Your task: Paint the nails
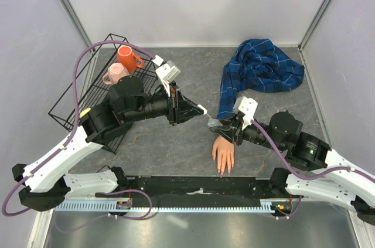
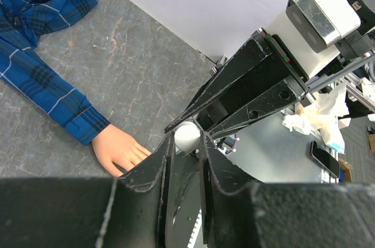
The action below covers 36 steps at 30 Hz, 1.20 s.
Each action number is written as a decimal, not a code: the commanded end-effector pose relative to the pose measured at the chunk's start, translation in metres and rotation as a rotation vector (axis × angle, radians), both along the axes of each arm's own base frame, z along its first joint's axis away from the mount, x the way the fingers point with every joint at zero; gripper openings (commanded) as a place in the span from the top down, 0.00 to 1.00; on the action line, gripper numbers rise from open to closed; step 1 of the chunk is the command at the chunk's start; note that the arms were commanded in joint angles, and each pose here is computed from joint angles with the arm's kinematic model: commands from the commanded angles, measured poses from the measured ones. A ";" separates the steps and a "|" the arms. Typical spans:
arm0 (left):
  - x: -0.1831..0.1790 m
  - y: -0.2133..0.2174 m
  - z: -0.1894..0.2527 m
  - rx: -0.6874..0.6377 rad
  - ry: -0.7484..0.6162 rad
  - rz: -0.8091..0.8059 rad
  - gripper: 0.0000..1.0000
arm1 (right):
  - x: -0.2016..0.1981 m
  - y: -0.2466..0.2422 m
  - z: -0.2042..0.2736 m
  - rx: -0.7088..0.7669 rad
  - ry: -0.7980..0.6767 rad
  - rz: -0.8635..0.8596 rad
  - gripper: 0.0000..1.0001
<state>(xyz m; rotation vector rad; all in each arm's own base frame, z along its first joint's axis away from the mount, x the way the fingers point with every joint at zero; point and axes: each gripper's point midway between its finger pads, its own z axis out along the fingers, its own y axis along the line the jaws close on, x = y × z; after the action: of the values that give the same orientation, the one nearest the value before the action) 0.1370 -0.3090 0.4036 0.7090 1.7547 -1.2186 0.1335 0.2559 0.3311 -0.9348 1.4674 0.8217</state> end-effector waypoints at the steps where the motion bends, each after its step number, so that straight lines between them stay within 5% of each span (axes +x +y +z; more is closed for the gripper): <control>1: 0.002 0.005 0.012 -0.023 -0.042 0.016 0.98 | 0.001 -0.001 0.020 0.044 -0.039 -0.005 1.00; 36: -0.003 -0.005 -0.005 -0.028 -0.002 -0.027 0.98 | 0.004 -0.001 0.019 0.044 -0.035 -0.021 1.00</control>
<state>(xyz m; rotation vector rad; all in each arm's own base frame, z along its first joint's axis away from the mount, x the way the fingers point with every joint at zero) 0.1382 -0.3135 0.3868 0.7207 1.7793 -1.2188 0.1359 0.2558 0.3299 -0.9281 1.4751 0.8098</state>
